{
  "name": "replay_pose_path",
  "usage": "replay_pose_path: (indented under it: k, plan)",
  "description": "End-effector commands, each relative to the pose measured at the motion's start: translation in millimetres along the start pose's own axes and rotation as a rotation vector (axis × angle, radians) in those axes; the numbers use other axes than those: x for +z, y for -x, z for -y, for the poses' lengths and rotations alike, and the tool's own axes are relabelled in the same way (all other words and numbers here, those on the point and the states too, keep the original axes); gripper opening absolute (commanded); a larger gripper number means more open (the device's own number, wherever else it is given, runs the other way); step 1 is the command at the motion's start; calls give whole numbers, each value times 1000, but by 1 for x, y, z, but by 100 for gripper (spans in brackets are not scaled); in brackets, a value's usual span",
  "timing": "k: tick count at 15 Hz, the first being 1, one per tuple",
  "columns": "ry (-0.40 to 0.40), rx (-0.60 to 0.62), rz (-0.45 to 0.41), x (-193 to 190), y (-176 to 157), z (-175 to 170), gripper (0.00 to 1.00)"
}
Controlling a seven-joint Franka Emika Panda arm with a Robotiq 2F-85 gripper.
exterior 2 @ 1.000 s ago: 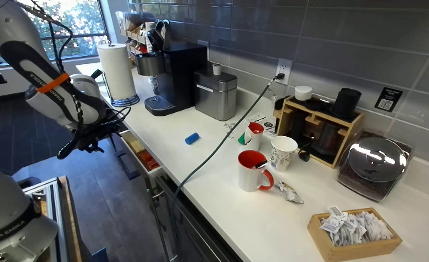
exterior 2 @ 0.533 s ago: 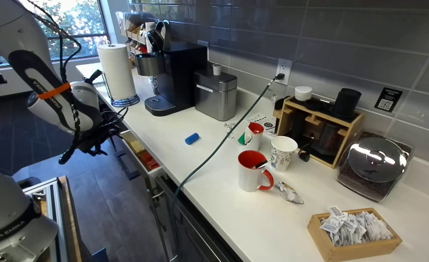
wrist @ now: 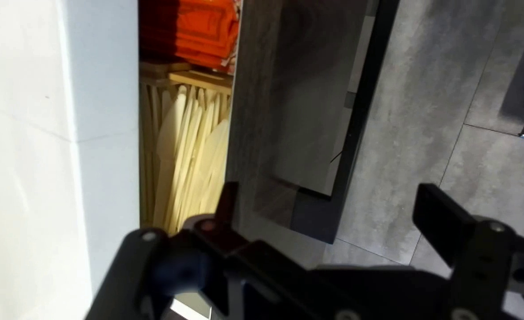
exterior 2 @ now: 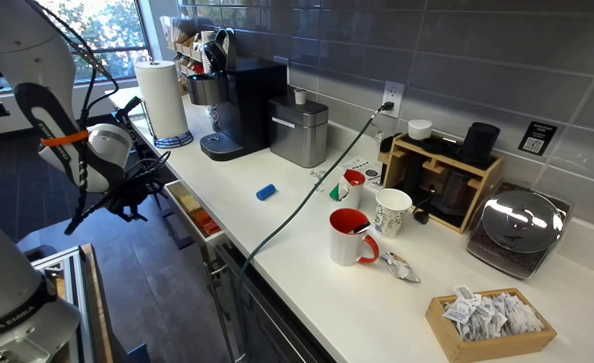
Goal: Open the first top drawer
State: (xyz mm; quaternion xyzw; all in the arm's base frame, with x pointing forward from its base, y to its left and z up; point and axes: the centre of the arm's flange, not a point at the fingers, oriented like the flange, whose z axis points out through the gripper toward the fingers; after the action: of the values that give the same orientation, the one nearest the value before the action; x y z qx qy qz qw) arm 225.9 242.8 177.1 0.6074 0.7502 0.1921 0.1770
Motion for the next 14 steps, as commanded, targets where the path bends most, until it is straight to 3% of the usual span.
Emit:
replay_pose_path:
  k: [1, 9, 14]
  plan:
    - [32, -2, 40, 2, -15, -7, 100]
    - [50, 13, 126, 14, -28, -10, 100]
    - [-54, -59, 122, 24, -48, 5, 100]
